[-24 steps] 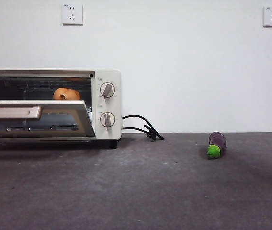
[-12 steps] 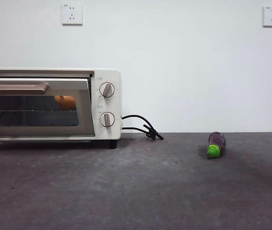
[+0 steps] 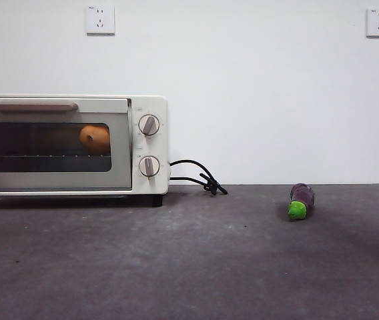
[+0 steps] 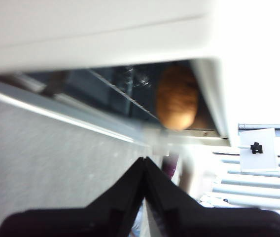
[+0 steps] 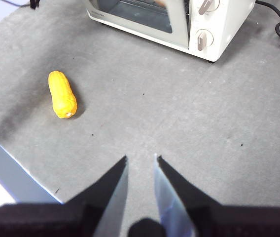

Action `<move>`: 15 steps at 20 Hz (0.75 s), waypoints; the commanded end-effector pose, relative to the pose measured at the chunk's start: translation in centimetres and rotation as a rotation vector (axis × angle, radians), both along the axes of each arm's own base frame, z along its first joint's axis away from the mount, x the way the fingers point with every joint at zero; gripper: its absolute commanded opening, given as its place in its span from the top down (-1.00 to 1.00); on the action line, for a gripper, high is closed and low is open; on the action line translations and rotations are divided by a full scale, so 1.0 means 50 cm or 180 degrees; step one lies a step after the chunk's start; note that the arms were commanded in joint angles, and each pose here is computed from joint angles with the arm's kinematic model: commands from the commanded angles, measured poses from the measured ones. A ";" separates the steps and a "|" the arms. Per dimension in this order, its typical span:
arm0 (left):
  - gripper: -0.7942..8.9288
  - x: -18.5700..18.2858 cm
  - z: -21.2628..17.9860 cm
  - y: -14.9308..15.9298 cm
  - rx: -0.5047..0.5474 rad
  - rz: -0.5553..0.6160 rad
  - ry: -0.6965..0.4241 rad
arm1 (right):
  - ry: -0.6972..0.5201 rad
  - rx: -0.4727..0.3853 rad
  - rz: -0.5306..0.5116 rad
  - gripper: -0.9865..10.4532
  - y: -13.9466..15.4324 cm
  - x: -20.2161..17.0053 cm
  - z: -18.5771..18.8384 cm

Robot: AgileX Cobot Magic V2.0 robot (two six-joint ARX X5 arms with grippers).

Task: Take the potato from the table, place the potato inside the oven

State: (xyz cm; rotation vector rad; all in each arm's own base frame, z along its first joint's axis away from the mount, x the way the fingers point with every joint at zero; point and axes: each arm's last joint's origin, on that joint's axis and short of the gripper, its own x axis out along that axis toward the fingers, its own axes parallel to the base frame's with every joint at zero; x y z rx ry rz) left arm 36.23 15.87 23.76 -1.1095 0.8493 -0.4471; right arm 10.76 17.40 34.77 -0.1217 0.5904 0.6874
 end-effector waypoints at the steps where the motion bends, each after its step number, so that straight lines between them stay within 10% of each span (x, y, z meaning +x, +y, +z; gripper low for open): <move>1: 0.85 0.012 0.022 -0.011 0.0113 0.0005 -0.0062 | 0.0013 0.0033 -0.0012 0.67 0.001 0.000 -0.001; 15: 0.85 -0.036 0.158 -0.180 0.0945 -0.0542 -0.0431 | 0.0037 0.0022 -0.0029 0.66 0.000 0.000 -0.002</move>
